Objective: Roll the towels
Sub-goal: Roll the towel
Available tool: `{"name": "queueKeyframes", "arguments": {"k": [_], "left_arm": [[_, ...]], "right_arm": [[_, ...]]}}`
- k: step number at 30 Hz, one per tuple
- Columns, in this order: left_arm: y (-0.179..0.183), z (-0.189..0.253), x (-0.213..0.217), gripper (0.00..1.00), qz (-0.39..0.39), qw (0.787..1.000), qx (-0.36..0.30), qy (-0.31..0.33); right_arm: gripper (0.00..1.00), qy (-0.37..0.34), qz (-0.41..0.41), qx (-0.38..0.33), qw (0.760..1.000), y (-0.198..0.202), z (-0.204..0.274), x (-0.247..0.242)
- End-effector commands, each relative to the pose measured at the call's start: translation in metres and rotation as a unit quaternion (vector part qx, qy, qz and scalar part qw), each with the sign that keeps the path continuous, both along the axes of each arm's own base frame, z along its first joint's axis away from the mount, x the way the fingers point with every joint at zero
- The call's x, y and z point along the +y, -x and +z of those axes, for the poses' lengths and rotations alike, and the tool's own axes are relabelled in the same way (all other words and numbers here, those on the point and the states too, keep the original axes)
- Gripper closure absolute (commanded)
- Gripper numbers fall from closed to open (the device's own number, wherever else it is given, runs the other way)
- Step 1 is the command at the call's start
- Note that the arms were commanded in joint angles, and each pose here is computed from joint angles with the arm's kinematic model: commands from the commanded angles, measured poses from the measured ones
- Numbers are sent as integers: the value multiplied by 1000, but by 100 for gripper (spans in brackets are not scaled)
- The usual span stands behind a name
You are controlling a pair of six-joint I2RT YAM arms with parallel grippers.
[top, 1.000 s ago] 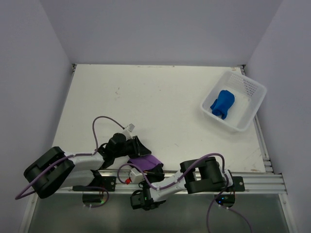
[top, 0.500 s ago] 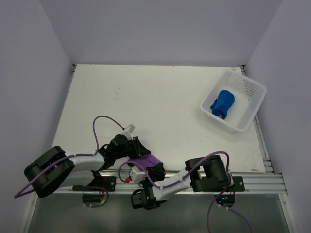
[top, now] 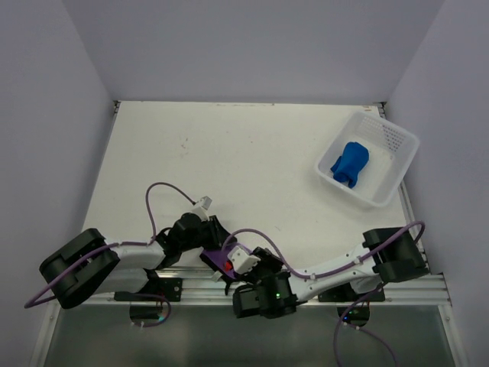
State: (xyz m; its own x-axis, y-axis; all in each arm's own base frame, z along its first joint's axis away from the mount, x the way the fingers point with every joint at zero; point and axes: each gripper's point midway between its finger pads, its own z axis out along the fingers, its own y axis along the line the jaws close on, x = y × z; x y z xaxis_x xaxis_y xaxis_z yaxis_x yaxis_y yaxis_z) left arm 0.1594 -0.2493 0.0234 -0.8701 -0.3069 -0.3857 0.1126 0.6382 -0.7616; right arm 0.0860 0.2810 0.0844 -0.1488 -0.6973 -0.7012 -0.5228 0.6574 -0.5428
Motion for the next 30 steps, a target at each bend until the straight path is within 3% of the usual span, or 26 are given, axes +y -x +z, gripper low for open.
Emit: {"name": "queueKeyframes", "arguments": {"k": [1, 5, 10, 15, 19, 30], "left_arm": [[11, -42, 32, 69, 9, 996, 17, -91], [14, -45, 33, 69, 4, 995, 19, -97], [15, -46, 34, 70, 4, 995, 20, -99], [15, -46, 33, 70, 3, 995, 19, -101], [14, -46, 33, 70, 3, 995, 17, -102], [13, -43, 33, 70, 0, 995, 13, -102]], "right_arm": [[42, -111, 8, 56, 992, 7, 11, 17], [47, -178, 3, 132, 975, -2, 7, 7], [58, -314, 14, 231, 921, -14, 31, 11], [57, -361, 22, 316, 877, -19, 34, 17], [55, -359, 28, 394, 846, -11, 18, 33], [50, -285, 0, 395, 873, -17, -26, 28]]}}
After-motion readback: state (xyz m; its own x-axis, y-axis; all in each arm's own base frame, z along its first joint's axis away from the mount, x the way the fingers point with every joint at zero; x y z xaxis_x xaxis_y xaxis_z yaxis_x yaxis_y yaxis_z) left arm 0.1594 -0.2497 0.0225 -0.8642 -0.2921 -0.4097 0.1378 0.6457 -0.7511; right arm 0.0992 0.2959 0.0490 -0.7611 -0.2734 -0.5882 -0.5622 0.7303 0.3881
